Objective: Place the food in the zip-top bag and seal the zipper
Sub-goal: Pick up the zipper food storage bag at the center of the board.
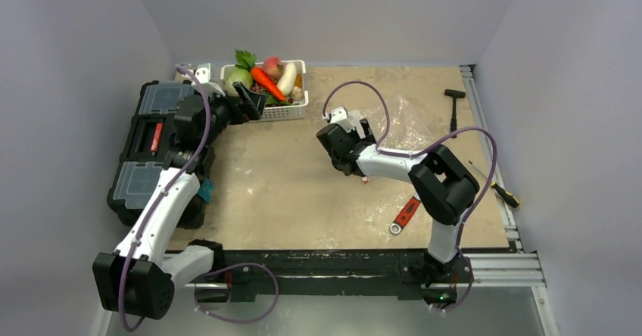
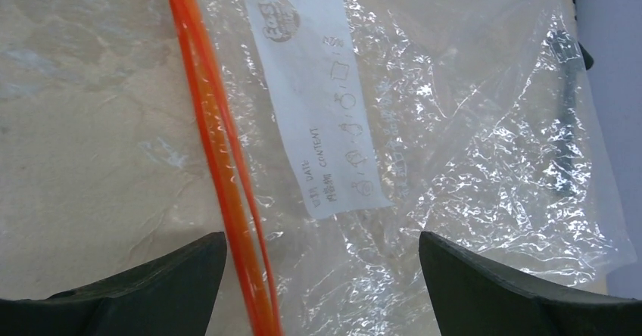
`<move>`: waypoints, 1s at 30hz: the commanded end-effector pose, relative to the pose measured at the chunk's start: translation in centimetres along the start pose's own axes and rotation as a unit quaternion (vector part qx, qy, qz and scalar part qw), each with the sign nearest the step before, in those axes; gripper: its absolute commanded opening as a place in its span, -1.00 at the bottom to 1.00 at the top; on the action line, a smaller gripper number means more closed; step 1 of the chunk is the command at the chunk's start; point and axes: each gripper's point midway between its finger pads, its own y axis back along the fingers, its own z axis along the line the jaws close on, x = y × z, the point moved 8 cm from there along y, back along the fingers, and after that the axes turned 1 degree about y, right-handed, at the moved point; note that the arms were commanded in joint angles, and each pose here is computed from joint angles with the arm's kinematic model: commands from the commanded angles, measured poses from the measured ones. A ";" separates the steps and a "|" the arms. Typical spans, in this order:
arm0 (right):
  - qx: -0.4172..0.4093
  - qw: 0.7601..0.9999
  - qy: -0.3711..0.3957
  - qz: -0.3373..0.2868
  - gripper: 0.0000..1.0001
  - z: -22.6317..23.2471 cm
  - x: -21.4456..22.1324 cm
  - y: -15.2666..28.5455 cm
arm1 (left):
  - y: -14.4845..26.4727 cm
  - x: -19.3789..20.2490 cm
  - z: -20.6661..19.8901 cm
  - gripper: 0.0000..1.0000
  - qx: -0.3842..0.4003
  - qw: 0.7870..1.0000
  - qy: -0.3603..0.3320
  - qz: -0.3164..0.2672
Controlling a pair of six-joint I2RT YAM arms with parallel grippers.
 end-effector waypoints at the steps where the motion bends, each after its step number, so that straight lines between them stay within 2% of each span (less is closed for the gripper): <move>1: 0.054 0.998 0.010 -0.001 0.89 -1.2 -1.4 -0.1 | -0.9 -1.1 -1.3 0.98 0.046 0.999 -0.001 0.026; 7: 0.060 0.998 0.020 0.001 0.51 -0.5 -1.7 -0.7 | -1.7 -0.6 -1.6 0.93 0.066 0.997 0.001 0.051; 14: 0.077 0.996 0.050 0.002 0.42 0.9 -1.7 -2.0 | -1.7 -0.4 -1.9 0.89 0.076 0.996 -0.004 0.055; 17: 0.091 0.993 0.070 0.000 0.31 1.4 -1.5 -2.8 | -1.7 -0.4 -2.0 0.87 0.080 0.995 -0.005 0.058; 20: 0.114 0.990 0.086 -0.005 -0.16 1.5 -1.4 -3.3 | -1.7 -0.4 -2.1 0.85 0.081 0.995 -0.005 0.059; 23: 0.139 0.986 0.092 -0.012 -0.49 1.6 -1.5 -3.8 | -1.8 -0.3 -2.1 0.83 0.082 0.995 -0.004 0.061; 25: 0.151 0.984 0.089 -0.012 -0.93 1.4 -1.9 -3.6 | -1.8 -0.2 -2.1 0.82 0.081 0.995 -0.004 0.063; 26: 0.149 0.985 0.081 -0.016 -1.00 1.2 -2.1 -3.3 | -1.8 -0.3 -2.1 0.81 0.081 0.995 -0.005 0.064; 30: 0.092 0.993 -0.018 -0.065 -1.00 -1.3 -4.7 -0.4 | -1.8 -0.4 -2.4 0.79 0.092 0.993 -0.009 0.067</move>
